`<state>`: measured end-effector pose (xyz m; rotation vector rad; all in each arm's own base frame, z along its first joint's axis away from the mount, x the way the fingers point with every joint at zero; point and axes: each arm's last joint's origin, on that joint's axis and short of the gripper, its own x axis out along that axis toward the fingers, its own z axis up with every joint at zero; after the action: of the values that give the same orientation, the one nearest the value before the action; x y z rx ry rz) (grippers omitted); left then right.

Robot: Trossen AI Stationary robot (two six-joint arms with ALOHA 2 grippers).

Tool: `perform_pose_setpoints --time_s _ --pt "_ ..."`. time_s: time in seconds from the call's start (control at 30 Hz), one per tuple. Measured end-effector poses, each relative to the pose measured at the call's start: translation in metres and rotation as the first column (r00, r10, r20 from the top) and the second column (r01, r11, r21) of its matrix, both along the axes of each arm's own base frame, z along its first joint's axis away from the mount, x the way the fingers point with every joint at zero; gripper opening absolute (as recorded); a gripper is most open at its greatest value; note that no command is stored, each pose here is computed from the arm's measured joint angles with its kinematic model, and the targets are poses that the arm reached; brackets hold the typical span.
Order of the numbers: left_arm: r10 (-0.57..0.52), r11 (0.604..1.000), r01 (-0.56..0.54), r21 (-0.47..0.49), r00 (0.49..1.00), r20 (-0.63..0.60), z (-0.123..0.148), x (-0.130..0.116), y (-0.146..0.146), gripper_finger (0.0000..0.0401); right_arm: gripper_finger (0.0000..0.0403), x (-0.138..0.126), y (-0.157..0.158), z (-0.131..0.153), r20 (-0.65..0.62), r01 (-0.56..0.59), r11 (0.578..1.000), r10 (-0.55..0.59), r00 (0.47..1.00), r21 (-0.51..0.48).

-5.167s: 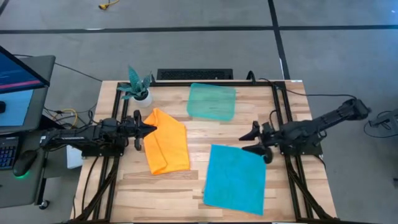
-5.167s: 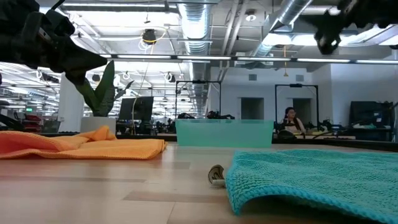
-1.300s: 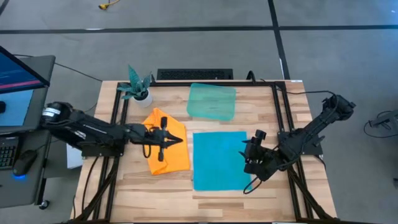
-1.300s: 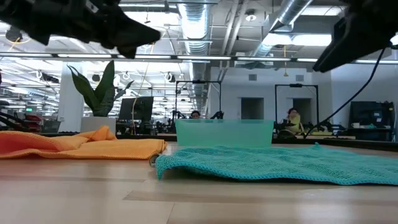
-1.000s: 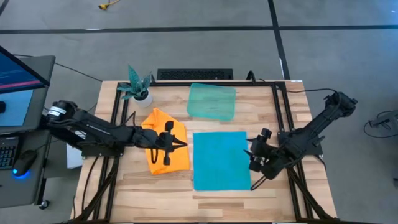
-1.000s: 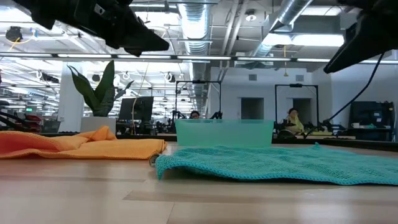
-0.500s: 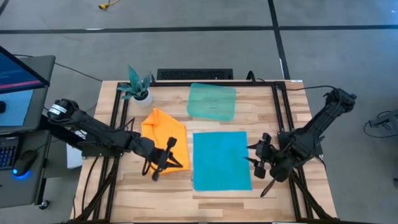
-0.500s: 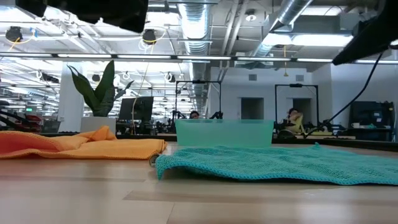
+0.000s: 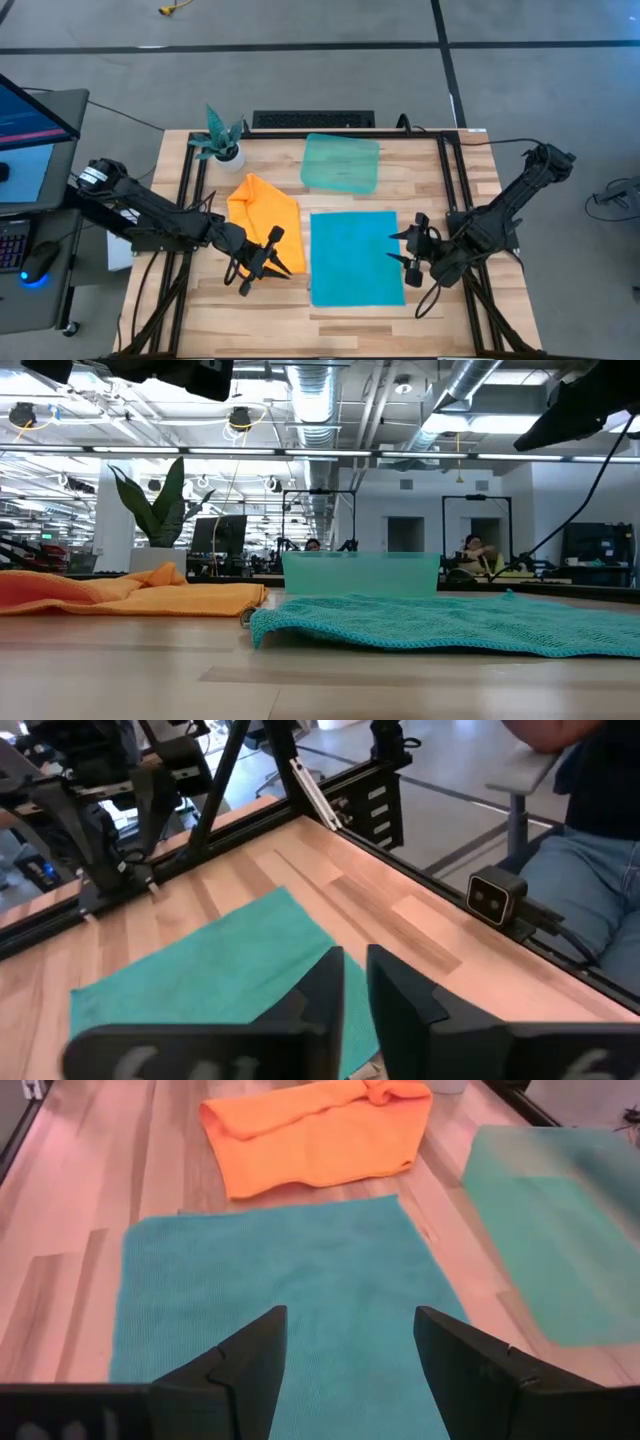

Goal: Roll microfiber towels into tight, uniform cylinder then place into a basket
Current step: Fold the blue microfiber towel

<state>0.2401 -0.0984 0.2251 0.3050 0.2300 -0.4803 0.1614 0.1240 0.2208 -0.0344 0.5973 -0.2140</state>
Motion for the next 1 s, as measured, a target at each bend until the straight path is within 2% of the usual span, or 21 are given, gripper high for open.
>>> perform_pose_setpoints --time_s 0.17,0.3,0.43,0.6,0.77,0.87,1.0 --pt "0.011 0.999 -0.012 -0.042 1.0 -0.004 0.001 0.0 0.0 0.0111 0.0244 0.001 -0.001 0.0 0.004 0.006 1.0 -0.006 1.0 0.003" --pt "0.032 0.996 -0.031 -0.084 0.999 0.011 0.004 0.001 0.0 0.0174 0.0244 0.006 0.0 0.005 0.052 0.013 0.999 -0.016 0.999 0.043" --pt "0.07 0.994 -0.065 -0.083 0.996 0.062 0.008 0.003 0.0 0.0216 0.0244 0.014 0.005 0.025 0.101 -0.047 0.999 0.048 0.994 -0.007" --pt "0.128 0.989 -0.119 -0.092 0.988 0.09 0.011 0.004 0.002 0.0222 0.0244 0.013 0.014 0.045 0.133 -0.112 0.993 0.115 0.984 -0.033" --pt "0.167 0.984 -0.161 -0.069 0.981 0.093 0.0 0.013 -0.001 0.0216 0.0244 0.007 0.023 0.039 0.105 -0.161 0.986 0.166 0.981 -0.054" --pt "0.146 0.989 -0.148 0.004 0.983 0.108 -0.012 0.031 -0.009 0.0215 0.0244 0.006 0.028 0.035 0.087 -0.177 0.982 0.183 0.979 -0.068" --pt "0.119 0.985 -0.125 0.118 0.991 0.052 -0.02 0.06 -0.021 0.0214 0.0244 0.008 0.031 0.028 0.054 -0.186 0.978 0.191 0.98 -0.092"
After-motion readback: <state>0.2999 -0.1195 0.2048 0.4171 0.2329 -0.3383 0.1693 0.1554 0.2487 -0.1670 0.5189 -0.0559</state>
